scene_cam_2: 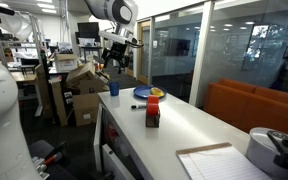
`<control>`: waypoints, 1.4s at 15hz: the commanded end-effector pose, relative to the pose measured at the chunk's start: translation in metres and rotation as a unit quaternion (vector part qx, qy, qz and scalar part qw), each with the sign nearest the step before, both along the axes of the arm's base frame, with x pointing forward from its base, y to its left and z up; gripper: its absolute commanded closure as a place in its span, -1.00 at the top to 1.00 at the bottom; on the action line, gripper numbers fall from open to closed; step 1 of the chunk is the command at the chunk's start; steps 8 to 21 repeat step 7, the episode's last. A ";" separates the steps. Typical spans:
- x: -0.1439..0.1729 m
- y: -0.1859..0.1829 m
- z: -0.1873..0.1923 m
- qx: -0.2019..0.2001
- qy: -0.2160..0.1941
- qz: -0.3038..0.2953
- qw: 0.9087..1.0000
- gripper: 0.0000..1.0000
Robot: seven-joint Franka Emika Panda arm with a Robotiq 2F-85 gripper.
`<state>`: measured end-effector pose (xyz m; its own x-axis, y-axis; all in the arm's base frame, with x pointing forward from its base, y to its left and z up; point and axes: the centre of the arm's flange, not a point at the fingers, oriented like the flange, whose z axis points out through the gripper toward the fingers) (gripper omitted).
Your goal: Remove the black marker from the blue cup
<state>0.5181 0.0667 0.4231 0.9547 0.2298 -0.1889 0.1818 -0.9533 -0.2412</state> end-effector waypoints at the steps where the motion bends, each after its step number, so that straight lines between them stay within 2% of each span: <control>1: 0.001 0.000 0.009 -0.005 0.025 0.012 1.000 1.00; 3: -0.002 0.001 0.005 0.000 0.014 0.004 1.000 1.00; 21: -0.003 0.004 0.005 0.000 0.017 0.006 1.000 1.00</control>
